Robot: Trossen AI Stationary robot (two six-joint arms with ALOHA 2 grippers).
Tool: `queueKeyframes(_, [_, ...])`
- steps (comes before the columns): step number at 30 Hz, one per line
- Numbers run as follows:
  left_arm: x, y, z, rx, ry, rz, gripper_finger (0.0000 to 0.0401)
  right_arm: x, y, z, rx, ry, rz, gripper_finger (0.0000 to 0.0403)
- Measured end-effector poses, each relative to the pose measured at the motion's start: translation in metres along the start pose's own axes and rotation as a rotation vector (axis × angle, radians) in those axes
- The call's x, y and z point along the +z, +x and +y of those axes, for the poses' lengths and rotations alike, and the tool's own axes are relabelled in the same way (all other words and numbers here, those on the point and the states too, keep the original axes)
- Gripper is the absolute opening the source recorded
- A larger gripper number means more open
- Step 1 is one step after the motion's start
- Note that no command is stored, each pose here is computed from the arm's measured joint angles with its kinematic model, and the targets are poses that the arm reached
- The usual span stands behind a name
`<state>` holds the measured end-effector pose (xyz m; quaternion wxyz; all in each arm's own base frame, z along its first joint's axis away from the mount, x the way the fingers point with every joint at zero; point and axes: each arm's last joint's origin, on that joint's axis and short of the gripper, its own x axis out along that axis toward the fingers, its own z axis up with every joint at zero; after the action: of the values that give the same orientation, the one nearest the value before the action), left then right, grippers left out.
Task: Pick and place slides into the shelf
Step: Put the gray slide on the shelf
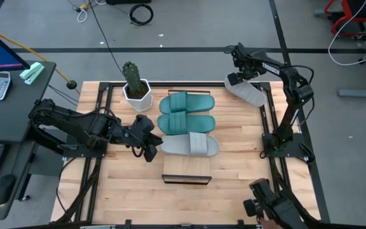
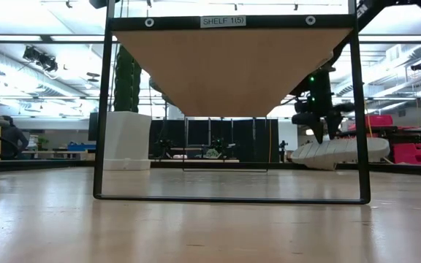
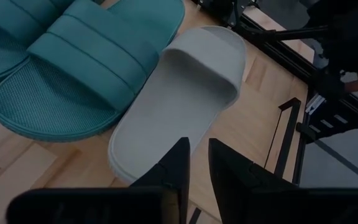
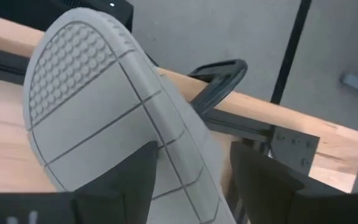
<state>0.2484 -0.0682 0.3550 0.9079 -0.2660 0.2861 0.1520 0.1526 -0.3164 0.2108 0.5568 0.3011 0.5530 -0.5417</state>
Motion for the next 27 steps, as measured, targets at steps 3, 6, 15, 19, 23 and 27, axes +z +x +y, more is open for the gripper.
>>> queueKeyframes(3, [0.0, 0.0, 0.0, 0.0, -0.01, 0.0, 0.0068, 0.001, 0.006, 0.0, 0.049, -0.001, 0.037, 0.0213])
queueKeyframes(6, [0.0, 0.0, 0.0, -0.001, -0.011, 0.0, 0.0067, 0.0, 0.015, 0.001, 0.069, 0.0, 0.082, 0.0213])
queueKeyframes(15, [0.0, 0.0, 0.0, -0.001, -0.017, 0.0, 0.006, 0.0, 0.026, 0.005, 0.148, -0.041, 0.131, 0.0213])
queueKeyframes(19, [0.0, 0.0, 0.0, -0.001, -0.017, 0.0, 0.0063, -0.001, 0.027, 0.006, 0.197, -0.068, 0.138, 0.0213])
queueKeyframes(23, [0.0, 0.0, 0.0, -0.001, -0.017, 0.0, 0.0063, -0.001, 0.027, 0.008, 0.237, -0.097, 0.143, 0.0213])
queueKeyframes(27, [0.0, 0.0, 0.0, -0.001, -0.017, 0.0, 0.0058, -0.002, 0.028, 0.009, 0.297, -0.104, 0.151, 0.0213])
